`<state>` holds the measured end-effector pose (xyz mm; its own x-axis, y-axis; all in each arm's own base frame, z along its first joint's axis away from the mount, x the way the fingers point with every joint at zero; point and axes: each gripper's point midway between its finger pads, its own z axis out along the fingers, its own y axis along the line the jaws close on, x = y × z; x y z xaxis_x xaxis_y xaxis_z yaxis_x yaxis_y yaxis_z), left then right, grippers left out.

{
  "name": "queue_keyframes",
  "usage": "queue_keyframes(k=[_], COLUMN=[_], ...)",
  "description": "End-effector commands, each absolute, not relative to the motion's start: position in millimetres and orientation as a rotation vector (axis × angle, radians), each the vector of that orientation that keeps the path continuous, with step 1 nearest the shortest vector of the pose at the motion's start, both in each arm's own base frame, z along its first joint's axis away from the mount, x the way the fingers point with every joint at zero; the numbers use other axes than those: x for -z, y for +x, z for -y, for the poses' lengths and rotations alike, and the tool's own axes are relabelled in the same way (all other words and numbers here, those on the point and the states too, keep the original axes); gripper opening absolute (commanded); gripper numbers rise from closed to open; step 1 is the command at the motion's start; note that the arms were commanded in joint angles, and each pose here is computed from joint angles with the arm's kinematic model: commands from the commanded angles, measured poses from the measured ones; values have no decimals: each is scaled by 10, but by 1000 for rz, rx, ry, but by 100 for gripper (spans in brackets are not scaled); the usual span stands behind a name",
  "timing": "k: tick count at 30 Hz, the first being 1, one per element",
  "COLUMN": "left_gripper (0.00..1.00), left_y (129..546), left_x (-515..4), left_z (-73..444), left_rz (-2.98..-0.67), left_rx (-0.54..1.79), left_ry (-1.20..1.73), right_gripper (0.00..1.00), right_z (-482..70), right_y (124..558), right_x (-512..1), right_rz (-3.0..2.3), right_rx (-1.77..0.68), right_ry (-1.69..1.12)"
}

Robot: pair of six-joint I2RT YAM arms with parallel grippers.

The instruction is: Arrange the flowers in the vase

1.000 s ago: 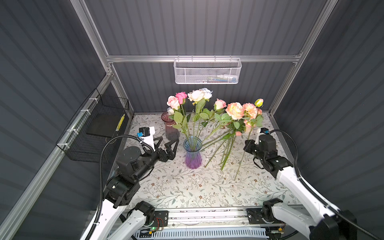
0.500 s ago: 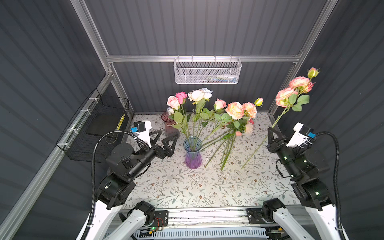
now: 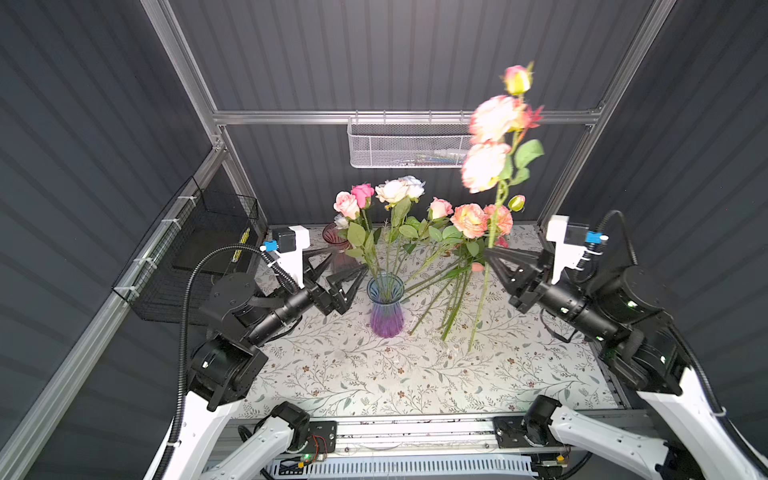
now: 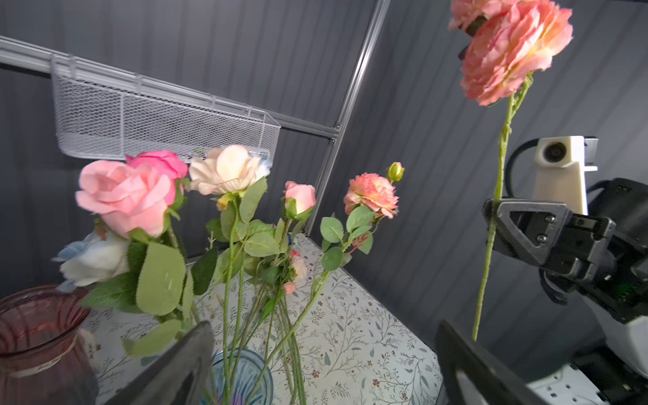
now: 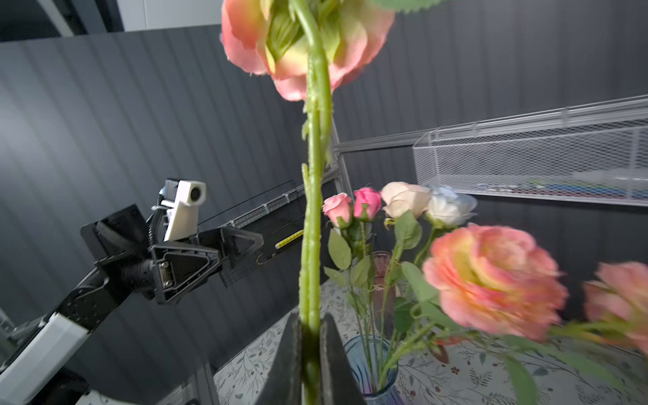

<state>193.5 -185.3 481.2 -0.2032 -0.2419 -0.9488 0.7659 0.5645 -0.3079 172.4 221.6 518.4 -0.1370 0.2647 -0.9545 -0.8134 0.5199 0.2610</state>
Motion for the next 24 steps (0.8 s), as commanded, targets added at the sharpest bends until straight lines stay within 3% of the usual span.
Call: queue_keyframes(k=[1,11,17,24], left_gripper=[95,79,66,57], left_y=[1733,1730,1831,1838], left_x=[-5093,-5130,-5064,-5097], left_z=[2001,2284,2347,2375], left_rz=[-1386,-1301,-1311,-1286], left_rx=[1100,1365,1399,1431], left_ry=[586,646,631,635], right_gripper=[0,0,0,0], right_z=[-2549,-3341,-3481,-3630], right_y=[1672,1632,1666,1722], right_x=[-5092,-4859,-4835,-4723], right_rz=[-1427,-1475,-1475,-1517], right_rx=[-931,-1050,-1080,-1081], right_ry=[-662,-759,-747,-763])
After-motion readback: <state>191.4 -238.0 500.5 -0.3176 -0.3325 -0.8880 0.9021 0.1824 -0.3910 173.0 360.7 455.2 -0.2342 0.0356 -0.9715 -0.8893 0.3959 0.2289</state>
